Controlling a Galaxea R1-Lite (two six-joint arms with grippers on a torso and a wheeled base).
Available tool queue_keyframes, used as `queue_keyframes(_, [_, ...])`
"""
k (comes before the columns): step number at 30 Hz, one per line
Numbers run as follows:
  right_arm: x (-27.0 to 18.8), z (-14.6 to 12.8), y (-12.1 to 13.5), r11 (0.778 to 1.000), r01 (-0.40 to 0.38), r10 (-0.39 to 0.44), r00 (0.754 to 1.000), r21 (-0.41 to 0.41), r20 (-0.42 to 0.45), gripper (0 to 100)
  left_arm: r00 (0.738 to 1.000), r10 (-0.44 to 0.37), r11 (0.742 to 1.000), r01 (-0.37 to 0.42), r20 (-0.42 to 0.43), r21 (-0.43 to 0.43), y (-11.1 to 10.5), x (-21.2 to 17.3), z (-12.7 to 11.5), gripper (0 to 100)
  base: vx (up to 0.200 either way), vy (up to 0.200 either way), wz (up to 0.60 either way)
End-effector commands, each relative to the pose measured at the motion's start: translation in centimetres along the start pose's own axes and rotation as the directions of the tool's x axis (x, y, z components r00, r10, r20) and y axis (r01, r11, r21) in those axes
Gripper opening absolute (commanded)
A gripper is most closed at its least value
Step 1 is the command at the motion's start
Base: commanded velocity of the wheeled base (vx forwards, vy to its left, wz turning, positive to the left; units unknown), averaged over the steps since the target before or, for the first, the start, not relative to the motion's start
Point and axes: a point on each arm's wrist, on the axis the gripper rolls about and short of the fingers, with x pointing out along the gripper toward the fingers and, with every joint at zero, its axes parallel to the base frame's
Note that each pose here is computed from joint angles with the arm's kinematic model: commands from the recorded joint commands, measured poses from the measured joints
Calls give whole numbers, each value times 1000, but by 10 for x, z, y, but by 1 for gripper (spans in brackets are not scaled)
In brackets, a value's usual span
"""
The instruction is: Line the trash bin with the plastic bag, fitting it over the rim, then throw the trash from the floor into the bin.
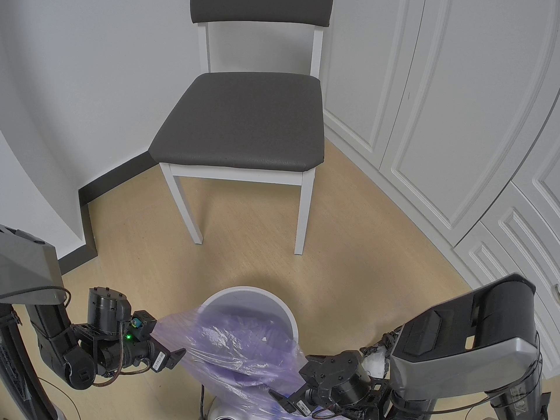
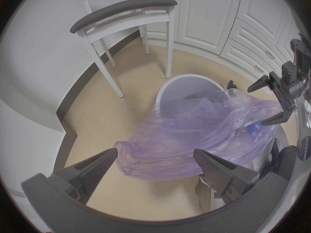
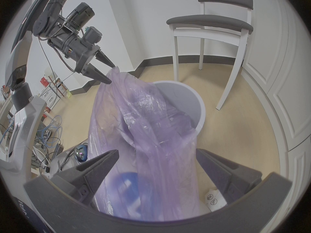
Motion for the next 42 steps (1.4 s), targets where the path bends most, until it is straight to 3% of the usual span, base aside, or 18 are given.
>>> queue_keyframes(1, [6,-7,4,1000,-7,7,1000,-7,-14,100,1000,2,1000,-2,1,0,0,1,0,100,0,0,0])
queue_keyframes(4, [12,-8,8,1000,-12,12,999,-1,30,100,1000,3,1000,-3,5,-2,0,1,1,100,0,0,0])
queue_keyframes(5, [13,-8,8,1000,-11,11,999,3,46,0,1000,5,1000,-5,11,-2,1,1,1,100,0,0,0])
queue_keyframes(17, [1,5,6,1000,-14,13,995,10,96,0,996,43,999,-42,82,-17,4,4,5,100,0,0,0])
queue_keyframes(25, [8,-19,7,999,-12,13,1000,-44,20,0,996,38,999,-37,77,-9,2,4,4,100,0,0,0])
queue_keyframes(26, [8,-19,7,999,-12,13,1000,-44,20,100,996,38,999,-37,77,-9,2,4,4,100,0,0,0])
queue_keyframes(42, [24,-23,5,999,0,2,999,-42,47,100,997,36,999,-36,71,-4,1,4,3,100,0,0,0])
